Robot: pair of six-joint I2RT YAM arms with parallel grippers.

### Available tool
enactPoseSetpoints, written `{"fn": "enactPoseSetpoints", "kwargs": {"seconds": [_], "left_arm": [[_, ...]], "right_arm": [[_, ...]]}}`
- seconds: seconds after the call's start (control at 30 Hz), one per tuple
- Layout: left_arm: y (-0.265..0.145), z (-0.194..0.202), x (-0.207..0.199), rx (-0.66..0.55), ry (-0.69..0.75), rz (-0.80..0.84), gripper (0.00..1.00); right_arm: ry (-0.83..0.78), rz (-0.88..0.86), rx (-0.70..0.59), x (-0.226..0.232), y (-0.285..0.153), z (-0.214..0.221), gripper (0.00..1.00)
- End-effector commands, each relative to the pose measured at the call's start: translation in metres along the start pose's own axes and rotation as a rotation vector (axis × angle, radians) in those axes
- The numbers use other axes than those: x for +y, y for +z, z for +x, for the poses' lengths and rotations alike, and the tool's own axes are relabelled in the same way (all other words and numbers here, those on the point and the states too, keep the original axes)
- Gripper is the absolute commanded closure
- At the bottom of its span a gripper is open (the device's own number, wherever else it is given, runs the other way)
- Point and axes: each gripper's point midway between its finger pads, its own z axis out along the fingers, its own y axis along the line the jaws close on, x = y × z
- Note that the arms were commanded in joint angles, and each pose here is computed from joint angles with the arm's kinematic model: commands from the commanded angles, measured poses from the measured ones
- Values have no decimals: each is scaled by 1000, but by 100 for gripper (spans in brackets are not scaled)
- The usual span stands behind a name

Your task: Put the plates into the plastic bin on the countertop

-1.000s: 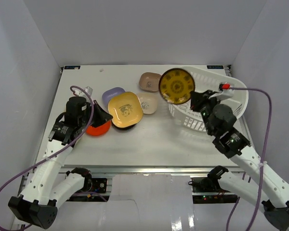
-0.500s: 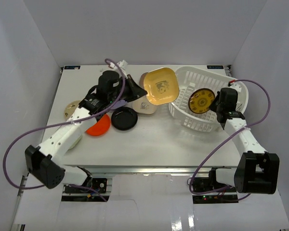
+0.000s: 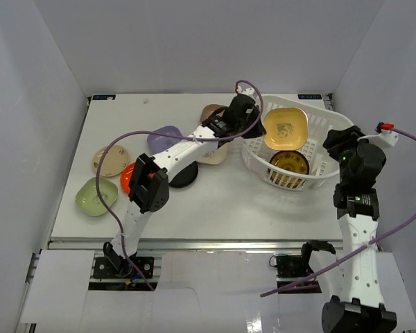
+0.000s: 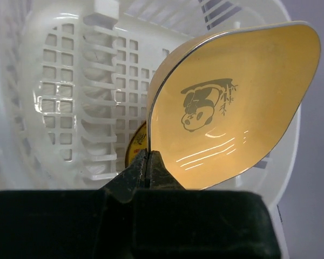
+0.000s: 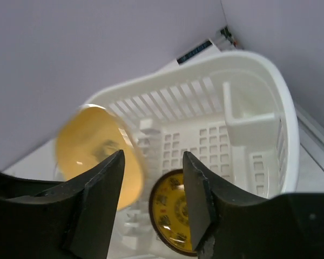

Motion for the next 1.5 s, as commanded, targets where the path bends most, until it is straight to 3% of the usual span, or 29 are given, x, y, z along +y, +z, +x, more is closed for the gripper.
{"fn": "enactPoseSetpoints", "kwargs": {"seconds": [0.0,0.17,0.2,0.23,0.37,0.43,0.47,0.57,0.63,0.67,0.77,0.8,0.9,1.0,1.03,1.07,1.13,1.23,1.33,1.47], "left_arm": [[14,16,-30,42,39,42,100],[42,51,-27,143,12,69,100],[43,55,-28,158,12,81,94],[42,53,-30,156,19,89,74],[17,20,-50,77,69,129,19],[-3,-9,-58,16,89,147,12],[-27,-31,-68,-32,99,167,11],[-83,-69,-51,-130,96,110,13],[-113,-80,-20,-178,86,44,14],[-144,-77,14,-228,63,-31,16],[-192,-66,87,-312,-37,-162,21],[-217,-32,119,-299,-68,-222,23],[-262,19,192,-342,-193,-384,26],[-295,50,242,-412,-314,-560,28],[-304,69,257,-423,-349,-599,29],[-310,79,267,-440,-404,-635,29],[-322,100,293,-485,-461,-720,29],[-326,120,318,-512,-549,-780,20],[-318,125,335,-503,-611,-800,15],[-310,130,353,-477,-652,-816,15]], "right_arm": [[9,-42,-107,16,-25,-43,48],[11,-127,-100,36,-41,-51,48],[6,-140,-99,39,-45,-52,48],[-1,-152,-101,42,-48,-55,48],[-20,-250,-72,63,-61,-58,45],[-30,-302,-60,72,-66,-58,45],[-35,-327,-49,77,-68,-57,44],[-37,-445,7,96,-74,-45,44],[-42,-549,55,110,-79,-31,39],[-35,-597,100,116,-81,-17,38],[-40,-683,161,134,-84,3,38],[-49,-707,189,142,-86,14,37],[-71,-803,307,184,-108,69,37],[-35,-748,283,205,-103,94,37],[-21,-778,335,216,-120,121,37],[8,-716,278,221,-108,126,37],[39,-722,305,236,-124,155,37],[68,-663,310,243,-120,204,36],[55,-551,381,240,-103,273,35],[93,-482,457,246,-92,323,35]]}}
